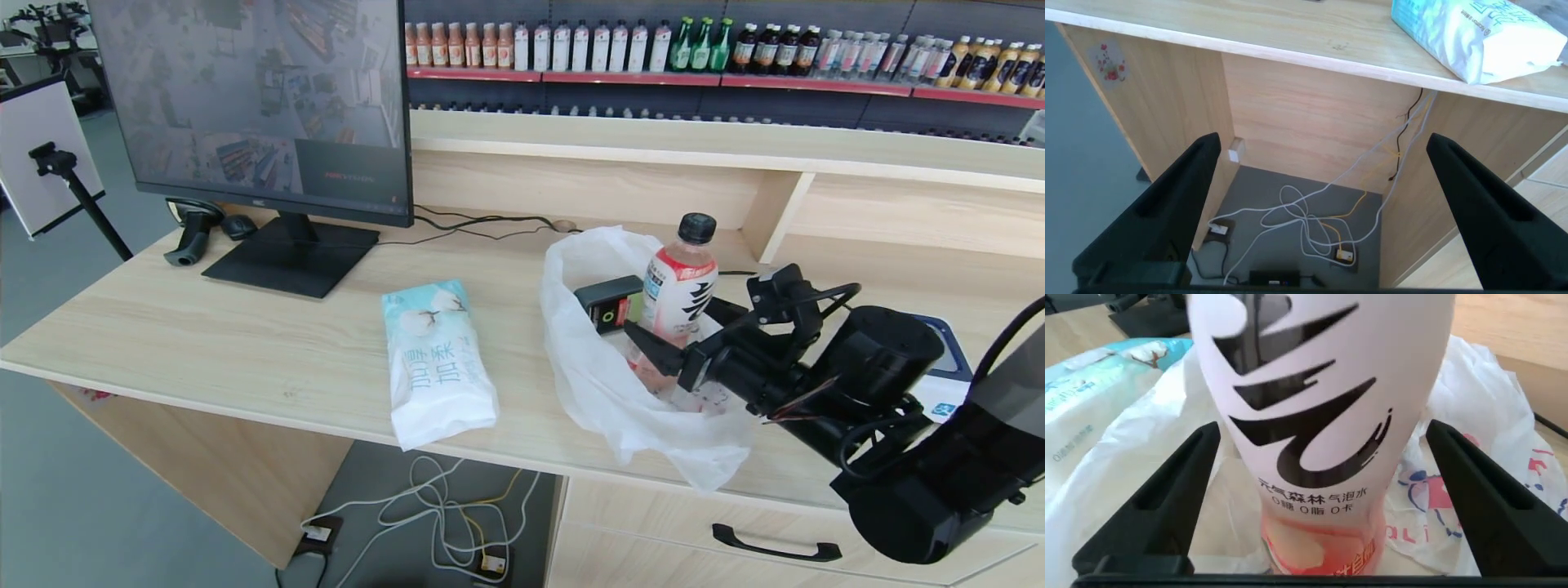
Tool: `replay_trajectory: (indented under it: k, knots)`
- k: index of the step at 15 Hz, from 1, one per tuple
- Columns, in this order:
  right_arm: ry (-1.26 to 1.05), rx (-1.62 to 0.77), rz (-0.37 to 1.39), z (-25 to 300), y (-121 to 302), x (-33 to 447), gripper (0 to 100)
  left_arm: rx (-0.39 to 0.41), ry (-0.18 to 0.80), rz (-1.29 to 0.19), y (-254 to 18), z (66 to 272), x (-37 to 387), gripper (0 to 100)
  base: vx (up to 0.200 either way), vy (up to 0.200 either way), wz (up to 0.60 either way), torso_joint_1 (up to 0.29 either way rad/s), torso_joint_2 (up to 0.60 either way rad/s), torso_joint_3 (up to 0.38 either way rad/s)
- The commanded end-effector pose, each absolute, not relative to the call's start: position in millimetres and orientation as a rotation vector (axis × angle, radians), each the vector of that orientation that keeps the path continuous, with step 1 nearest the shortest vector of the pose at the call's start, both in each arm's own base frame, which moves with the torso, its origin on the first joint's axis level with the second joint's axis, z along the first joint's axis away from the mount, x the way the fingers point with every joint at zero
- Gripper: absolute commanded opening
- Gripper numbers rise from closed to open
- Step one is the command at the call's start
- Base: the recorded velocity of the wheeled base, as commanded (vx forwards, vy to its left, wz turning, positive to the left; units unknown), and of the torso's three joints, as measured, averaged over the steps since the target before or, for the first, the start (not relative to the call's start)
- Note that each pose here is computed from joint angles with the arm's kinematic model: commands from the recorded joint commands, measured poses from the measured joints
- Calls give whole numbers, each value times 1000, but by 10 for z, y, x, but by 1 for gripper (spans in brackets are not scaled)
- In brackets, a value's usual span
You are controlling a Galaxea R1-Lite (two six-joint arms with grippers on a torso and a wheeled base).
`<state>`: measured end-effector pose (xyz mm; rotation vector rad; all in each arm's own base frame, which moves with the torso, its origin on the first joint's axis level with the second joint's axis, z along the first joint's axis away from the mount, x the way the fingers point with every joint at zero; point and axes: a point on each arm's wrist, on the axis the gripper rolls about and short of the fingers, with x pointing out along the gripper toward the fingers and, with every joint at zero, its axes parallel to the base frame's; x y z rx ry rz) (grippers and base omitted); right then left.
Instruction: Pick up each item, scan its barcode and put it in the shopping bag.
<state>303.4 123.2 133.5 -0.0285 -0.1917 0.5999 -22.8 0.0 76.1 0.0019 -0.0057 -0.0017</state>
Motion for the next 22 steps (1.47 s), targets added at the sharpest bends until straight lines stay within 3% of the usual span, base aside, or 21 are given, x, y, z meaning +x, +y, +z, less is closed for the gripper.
replay_trajectory:
  k: [1, 6, 10, 14, 18, 22]
  knots:
    - [-246, -26, 598, 1570, 1136, 2787, 100, 2, -6, -2, 0, 761, -228, 100, 0, 0, 0, 0, 0, 0]
    - [-260, -29, 600, 1724, 896, 2146, 100, -2, -8, 0, 1, 763, -228, 100, 0, 0, 0, 0, 0, 0]
    - [-196, -26, 604, 1566, 632, 1477, 100, -2, -6, 0, 1, 761, -228, 100, 0, 0, 0, 0, 0, 0]
    - [-251, -22, 604, 1638, 567, 1299, 100, -2, -8, 0, 1, 763, -228, 100, 0, 0, 0, 0, 0, 0]
    - [-82, 11, 607, 1524, 510, 1170, 100, -2, -8, 0, 1, 763, -228, 100, 0, 0, 0, 0, 0, 0]
    - [74, -23, 629, 1326, 280, 546, 100, -3, -8, 0, 1, 763, -228, 100, 0, 0, 0, 0, 0, 0]
